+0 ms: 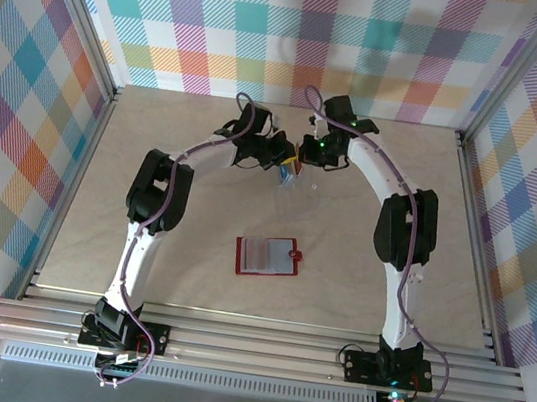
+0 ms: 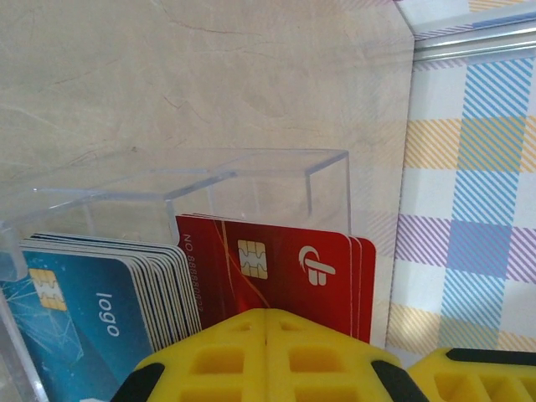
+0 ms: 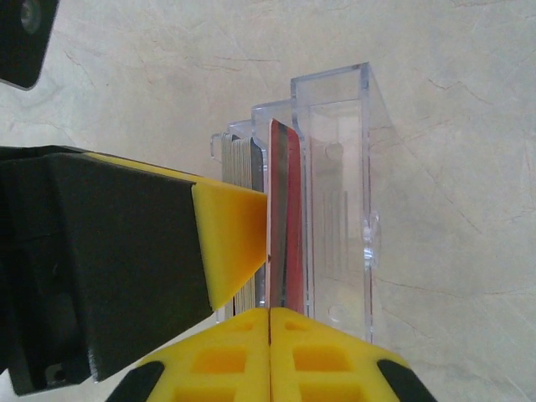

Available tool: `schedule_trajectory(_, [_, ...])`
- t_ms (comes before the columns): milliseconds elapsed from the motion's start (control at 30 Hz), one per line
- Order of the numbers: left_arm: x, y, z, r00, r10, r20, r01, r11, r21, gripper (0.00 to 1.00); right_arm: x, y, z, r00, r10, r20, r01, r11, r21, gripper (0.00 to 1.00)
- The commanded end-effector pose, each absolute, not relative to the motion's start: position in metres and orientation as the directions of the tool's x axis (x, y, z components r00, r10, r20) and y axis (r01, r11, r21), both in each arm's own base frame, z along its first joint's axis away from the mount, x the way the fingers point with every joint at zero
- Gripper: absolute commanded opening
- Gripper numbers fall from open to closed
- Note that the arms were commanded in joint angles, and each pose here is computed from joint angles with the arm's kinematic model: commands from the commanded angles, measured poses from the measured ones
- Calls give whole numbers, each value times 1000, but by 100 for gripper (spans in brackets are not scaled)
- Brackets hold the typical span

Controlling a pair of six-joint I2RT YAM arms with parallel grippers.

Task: Put the credit cards into the card holder
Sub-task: Pick up the credit card from the storage box.

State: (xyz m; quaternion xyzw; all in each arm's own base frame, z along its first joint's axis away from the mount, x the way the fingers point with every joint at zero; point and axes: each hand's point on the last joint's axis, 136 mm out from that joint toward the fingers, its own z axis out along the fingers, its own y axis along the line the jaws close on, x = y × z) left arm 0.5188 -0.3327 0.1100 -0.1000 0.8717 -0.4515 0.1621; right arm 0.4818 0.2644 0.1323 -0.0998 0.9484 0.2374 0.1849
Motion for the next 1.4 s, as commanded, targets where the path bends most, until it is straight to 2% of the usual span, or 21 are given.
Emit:
schedule_trajectory(0, [506, -338, 74, -944, -286, -165, -63, 645, -762, 6, 473, 275, 171, -898, -93, -429, -317, 813, 488, 8])
schedule_trajectory(300, [505, -339, 67, -945, -280, -167, -65, 665, -744, 6, 472, 275, 174, -903, -80, -423, -315, 791, 524, 13])
schedule_trajectory(433, [506, -339, 68, -944, -280, -172, -63, 669, -741, 6, 473, 276, 175, -904, -75, -422, -315, 783, 536, 11])
schedule_trajectory(533, [506, -340, 68, -945, -278, -173, -62, 670, -739, 6, 472, 276, 175, -904, -76, -421, -316, 781, 538, 2])
schedule_trajectory(633, [505, -340, 68, -945, -276, -174, -60, 671, -739, 6, 472, 276, 175, -904, -75, -421, -315, 782, 537, 0])
schedule_trajectory(1367, [504, -339, 74, -947, -277, -164, -59, 651, -757, 6, 477, 251, 188, -882, 11, -472, -258, 827, 500, 0])
